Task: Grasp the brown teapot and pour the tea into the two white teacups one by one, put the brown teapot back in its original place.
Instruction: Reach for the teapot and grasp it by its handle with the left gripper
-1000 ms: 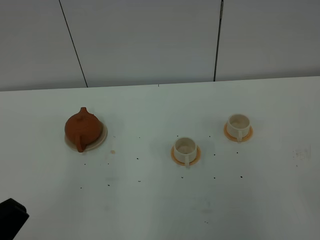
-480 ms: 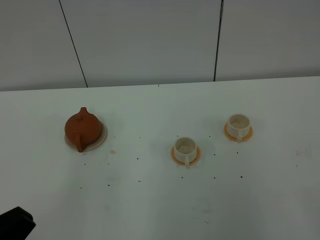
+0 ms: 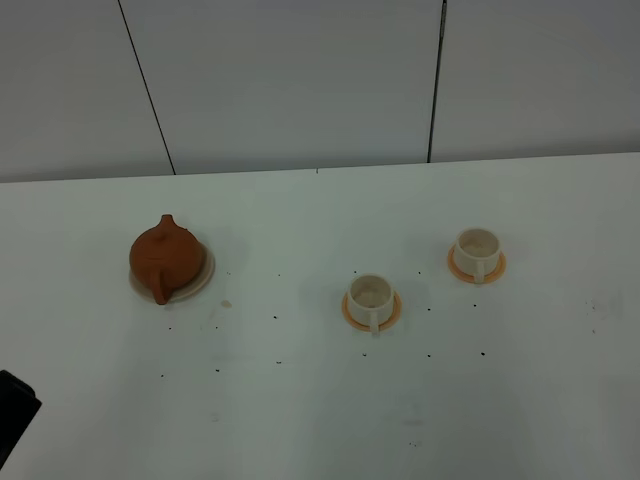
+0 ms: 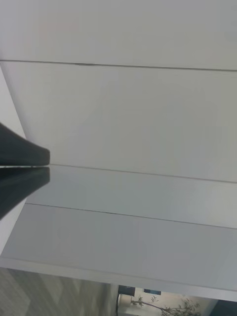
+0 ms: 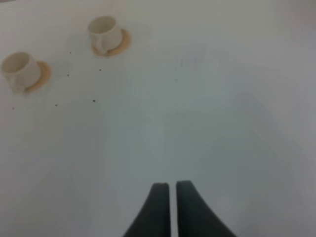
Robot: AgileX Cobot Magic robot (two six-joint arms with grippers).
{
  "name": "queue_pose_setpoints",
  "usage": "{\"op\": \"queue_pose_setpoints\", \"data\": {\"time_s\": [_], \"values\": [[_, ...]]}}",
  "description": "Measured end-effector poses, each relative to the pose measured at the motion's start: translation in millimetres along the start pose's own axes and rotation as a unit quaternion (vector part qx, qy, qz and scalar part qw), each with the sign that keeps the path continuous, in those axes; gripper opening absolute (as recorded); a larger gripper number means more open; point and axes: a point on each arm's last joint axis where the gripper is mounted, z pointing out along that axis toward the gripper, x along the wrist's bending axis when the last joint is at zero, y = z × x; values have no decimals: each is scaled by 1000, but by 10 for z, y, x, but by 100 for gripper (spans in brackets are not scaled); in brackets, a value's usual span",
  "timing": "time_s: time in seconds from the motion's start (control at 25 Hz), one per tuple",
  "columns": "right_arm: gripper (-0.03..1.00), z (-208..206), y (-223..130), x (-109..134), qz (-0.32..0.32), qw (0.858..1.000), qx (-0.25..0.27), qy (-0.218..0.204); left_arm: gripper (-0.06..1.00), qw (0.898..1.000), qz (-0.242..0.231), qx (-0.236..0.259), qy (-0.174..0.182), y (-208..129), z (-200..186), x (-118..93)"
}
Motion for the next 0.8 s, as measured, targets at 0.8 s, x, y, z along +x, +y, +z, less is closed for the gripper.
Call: {"op": "queue_pose_setpoints", "data": {"time_s": [0.8], "values": [[5,0,0,0,1,1000,0,0,7,881,-90,390,252,165,661,1027]]}}
